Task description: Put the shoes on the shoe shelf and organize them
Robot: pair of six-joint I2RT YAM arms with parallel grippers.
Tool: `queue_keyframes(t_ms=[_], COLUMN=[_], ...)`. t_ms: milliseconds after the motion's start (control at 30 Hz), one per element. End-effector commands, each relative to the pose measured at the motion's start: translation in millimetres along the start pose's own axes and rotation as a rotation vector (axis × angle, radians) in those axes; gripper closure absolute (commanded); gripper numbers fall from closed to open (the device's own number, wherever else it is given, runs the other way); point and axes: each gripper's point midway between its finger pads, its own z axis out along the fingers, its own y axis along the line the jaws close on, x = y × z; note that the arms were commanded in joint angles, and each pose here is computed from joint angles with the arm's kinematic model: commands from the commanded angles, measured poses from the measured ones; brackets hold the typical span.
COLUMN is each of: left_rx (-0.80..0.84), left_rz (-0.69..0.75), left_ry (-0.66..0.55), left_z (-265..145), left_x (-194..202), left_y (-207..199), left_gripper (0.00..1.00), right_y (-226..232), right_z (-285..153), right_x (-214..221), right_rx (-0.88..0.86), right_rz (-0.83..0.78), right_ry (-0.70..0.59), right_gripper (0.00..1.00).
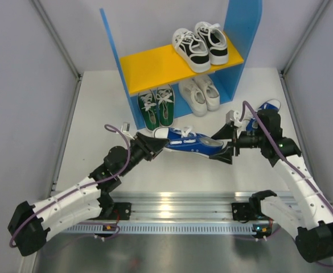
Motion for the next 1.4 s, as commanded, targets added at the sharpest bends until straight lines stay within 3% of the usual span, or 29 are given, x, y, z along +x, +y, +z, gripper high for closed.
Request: queue_keyframes(t_ms=[0, 133, 233, 267, 333, 367, 467, 600, 633, 667, 700, 767, 800, 867, 1133, 1367], left_rx=[0.231, 0.236, 0.236, 0.236, 0.239, 0.239, 0.243, 0.239, 0.237, 0.231, 0.231, 0.214, 0.218, 0.196, 0.122, -0.060], left_rz=[-0.077, -0.083, -0.088, -0.090, -0.094, -0.096, -0.096, -0.097, -0.098, -0.097, -0.096, -0.093, -0.079, -0.058, 0.091, 0.293], left_ry=[-0.045, -0.040, -0.041, -0.041, -0.041, -0.041, -0.040, -0.041, -0.042, -0.042, -0.044, -0.051, -0.057, -0.059, -0.069, -0.117], left_z=[-4.6, -3.9, -4.0, -3.5, -3.6, -3.4, -3.2, -3.3, -4.0, -4.5, -4.9, -6.7, -8.8, -9.4, -15.9, -39.2], left_x=[-16.0, -15.3, -15.0, -15.0, -15.0, -15.0, -14.9, -14.7, -14.8, -14.3, -14.5, -15.8, -17.2, -17.5, -24.3, -44.6], left_y=[-65.8, -66.9, -64.7, -64.6, -65.1, -65.1, -65.7, -63.9, -63.0, -59.9, -59.5, -56.4, -58.5, -55.7, -61.3, -47.8], left_gripper=[1.00, 1.00, 1.00, 1.00, 1.00, 1.00, 1.00, 0.99, 0.94, 0.86, 0.62, 0.43, 0.27, 0.18, 0.02, 0.02], right_y=[-3.9, -5.4, -5.6, -5.4, -5.5, -5.5, -6.4, -3.6, -0.4, -0.7, -1.4, -2.5, -3.2, -4.2, -8.3, -21.7], right_z=[4.4, 8.5, 10.8, 11.5, 12.1, 12.6, 11.9, 8.2, 6.8, 4.7, 2.9, -1.3, -3.1, -5.8, -15.8, -26.0], right_x=[-16.5, -16.7, -18.2, -20.3, -21.2, -20.9, -24.3, -34.6, -34.2, -40.1, -42.4, -48.7, -50.2, -54.5, -72.2, -115.4], right_rx=[0.003, -0.001, -0.013, -0.017, -0.023, -0.028, -0.029, -0.035, -0.044, -0.036, -0.027, -0.005, 0.006, 0.019, 0.083, 0.168], right_rz=[-0.059, -0.053, -0.053, -0.059, -0.063, -0.063, -0.082, -0.096, -0.094, -0.099, -0.095, -0.085, -0.074, -0.073, -0.070, -0.114], right_ry=[-0.024, -0.020, -0.020, -0.021, -0.020, -0.016, -0.009, -0.008, 0.000, -0.002, -0.003, -0.006, -0.008, -0.018, -0.049, -0.086], right_gripper=[0.17, 0.24, 0.40, 0.51, 0.61, 0.75, 0.99, 1.00, 1.00, 1.00, 1.00, 1.00, 1.00, 1.00, 1.00, 1.00])
